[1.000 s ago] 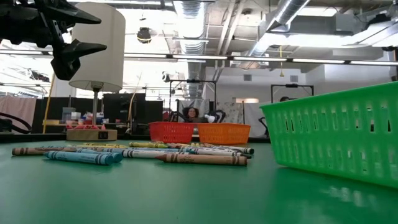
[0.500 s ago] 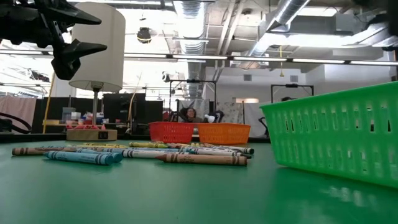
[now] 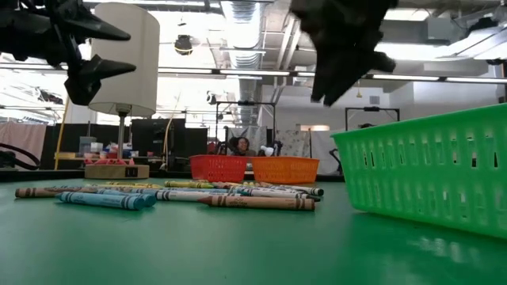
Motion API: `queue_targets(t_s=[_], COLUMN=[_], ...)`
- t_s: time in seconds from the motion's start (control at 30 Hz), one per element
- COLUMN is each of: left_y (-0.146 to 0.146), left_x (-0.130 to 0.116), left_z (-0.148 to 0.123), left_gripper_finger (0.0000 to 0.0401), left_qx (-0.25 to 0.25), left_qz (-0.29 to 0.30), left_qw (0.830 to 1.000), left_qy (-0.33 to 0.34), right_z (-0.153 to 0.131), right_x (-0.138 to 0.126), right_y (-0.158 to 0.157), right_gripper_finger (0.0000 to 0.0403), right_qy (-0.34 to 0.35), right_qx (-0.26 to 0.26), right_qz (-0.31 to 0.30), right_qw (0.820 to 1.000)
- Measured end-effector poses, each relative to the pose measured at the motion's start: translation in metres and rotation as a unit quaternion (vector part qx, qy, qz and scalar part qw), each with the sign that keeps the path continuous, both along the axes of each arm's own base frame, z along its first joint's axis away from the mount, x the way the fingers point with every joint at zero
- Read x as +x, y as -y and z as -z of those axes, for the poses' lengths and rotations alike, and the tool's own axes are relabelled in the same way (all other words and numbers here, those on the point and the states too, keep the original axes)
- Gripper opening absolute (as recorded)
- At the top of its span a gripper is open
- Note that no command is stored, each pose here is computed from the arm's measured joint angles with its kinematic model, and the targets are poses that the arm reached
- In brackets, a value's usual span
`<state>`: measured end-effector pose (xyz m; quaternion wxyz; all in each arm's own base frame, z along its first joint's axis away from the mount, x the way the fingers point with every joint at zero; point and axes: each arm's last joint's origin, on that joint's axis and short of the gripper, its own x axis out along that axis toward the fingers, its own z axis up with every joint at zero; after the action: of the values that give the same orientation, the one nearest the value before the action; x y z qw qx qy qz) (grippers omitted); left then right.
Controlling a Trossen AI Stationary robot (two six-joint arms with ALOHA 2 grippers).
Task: Sort crayons
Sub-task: Put the black crayon into the black bin
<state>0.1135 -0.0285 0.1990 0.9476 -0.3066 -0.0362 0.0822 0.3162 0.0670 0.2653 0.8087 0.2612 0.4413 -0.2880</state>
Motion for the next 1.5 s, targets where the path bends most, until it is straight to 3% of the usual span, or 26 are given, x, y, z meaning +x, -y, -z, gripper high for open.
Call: queue_targets(t_s=[0.37, 0.7, 1.1, 1.5], left_y=[-0.001, -0.001, -0.001, -0.001], left_x=[0.000, 0.000, 0.000, 0.000], left_z=[0.004, 0.009, 0.009, 0.009], left_gripper_finger=[0.0215, 0.0215, 0.0215, 0.0215], left_qx=[-0.014, -0.012, -0.021, -0.022], left_qz=[-0.014, -0.018, -0.023, -0.023], left_qw=[1.000, 0.999, 0.999, 0.999], left_qy=[-0.014, -0.039, -0.038, -0.038], right_z=[0.031, 0.072, 0.077, 0.086], right_x=[0.021, 0.048, 0.053, 0.050], right_y=[0.035, 0.038, 0.037, 0.037], right_gripper_finger=[0.0103, 0.0103, 0.0103, 0.0103], right_qy=[-0.067, -0.083, -0.073, -0.074], right_qx=[0.017, 0.044, 0.048, 0.021], right_qz=[-0.029, -0.076, -0.093, -0.091], right_qw=[0.997, 0.993, 0.992, 0.993])
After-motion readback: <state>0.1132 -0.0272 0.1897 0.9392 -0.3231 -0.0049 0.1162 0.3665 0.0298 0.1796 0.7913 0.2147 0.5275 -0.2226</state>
